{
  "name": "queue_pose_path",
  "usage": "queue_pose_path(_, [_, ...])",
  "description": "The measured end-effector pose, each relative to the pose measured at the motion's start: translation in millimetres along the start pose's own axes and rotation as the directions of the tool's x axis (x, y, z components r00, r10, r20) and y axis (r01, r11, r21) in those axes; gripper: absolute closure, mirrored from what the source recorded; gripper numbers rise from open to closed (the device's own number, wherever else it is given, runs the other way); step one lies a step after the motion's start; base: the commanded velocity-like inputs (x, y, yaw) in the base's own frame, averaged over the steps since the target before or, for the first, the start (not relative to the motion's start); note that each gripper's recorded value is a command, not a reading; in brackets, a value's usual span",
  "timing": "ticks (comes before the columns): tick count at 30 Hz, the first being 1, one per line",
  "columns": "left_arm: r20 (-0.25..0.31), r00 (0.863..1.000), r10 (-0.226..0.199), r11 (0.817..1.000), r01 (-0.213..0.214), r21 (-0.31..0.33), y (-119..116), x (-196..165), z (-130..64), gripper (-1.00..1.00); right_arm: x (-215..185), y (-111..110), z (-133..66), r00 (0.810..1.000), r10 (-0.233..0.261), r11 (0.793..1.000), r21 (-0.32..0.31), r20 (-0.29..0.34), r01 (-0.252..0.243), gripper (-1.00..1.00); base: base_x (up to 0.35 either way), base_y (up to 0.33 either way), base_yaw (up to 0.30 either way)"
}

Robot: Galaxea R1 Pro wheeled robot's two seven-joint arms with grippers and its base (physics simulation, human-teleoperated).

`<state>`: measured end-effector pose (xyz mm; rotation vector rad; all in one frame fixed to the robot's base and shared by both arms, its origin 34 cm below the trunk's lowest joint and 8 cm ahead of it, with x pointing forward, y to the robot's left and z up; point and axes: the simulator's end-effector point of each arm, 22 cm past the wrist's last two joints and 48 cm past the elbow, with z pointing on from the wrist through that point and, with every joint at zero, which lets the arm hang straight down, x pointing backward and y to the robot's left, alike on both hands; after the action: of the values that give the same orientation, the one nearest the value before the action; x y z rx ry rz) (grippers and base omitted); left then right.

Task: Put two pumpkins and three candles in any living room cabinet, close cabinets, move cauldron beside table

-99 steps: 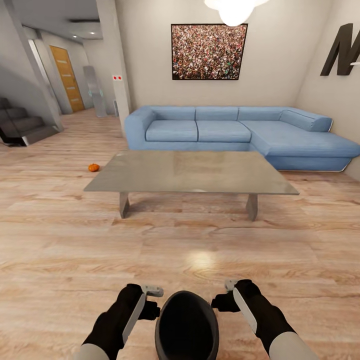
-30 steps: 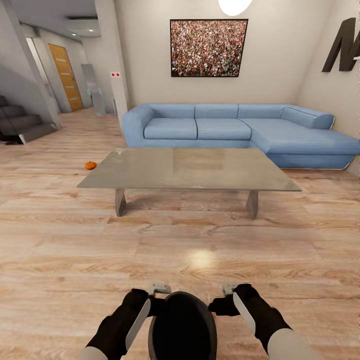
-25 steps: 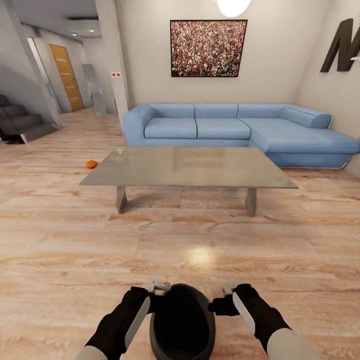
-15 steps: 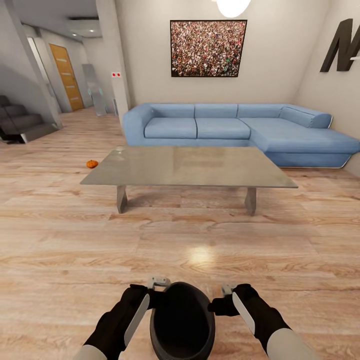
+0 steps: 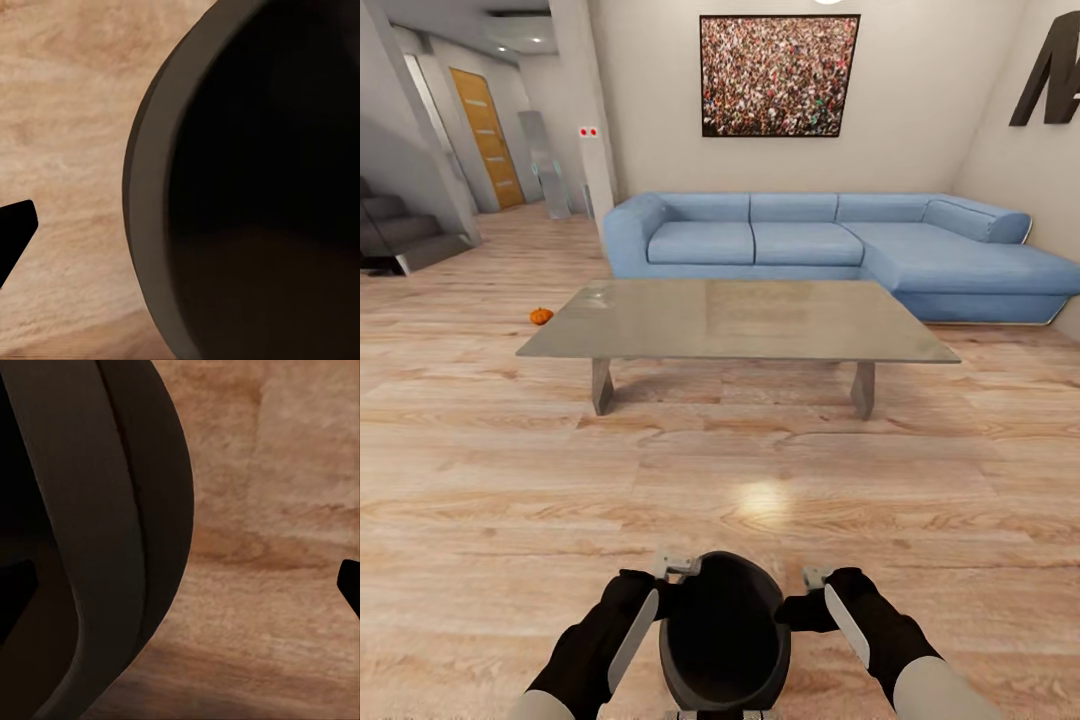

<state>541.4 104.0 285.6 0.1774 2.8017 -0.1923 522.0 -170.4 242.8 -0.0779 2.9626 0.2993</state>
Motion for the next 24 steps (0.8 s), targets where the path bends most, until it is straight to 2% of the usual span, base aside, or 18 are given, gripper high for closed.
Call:
queue_pose_path(2, [-0.009,1.000,-0.003,1.000,0.003,-0.001,1.3,3.6,3.4,-1.00,2.7,2.1,3.4,1.000,-0.003,1.000,-0.006,-0.008,0.003,-1.00,0.000,0.000,0.000])
queue_pose_path(6, [-0.025,1.000,-0.006,1.000,0.006,-0.002,3.6,9.8,9.8,-1.00,13.8,26.9,11.2,0.997,-0.068,0.994,-0.084,-0.035,0.065,-1.00,0.000,0.000,0.000])
queue_pose_path(9, [-0.032,0.999,-0.007,1.000,0.007,-0.001,4.1,12.7,12.8,-1.00,19.9,36.7,14.5,0.995,-0.093,0.989,-0.122,-0.046,0.087,-1.00,0.000,0.000,0.000])
queue_pose_path(13, [-0.033,0.999,-0.007,1.000,0.007,-0.001,4.2,12.9,12.9,-1.00,20.7,38.8,14.5,0.994,-0.100,0.987,-0.129,-0.046,0.093,-1.00,0.000,0.000,0.000])
queue_pose_path(24, [-0.072,0.997,-0.011,1.000,0.011,-0.001,6.7,28.7,28.8,-1.00,37.2,34.4,31.9,0.992,-0.091,0.988,-0.132,-0.091,0.078,-1.00,0.000,0.000,0.000])
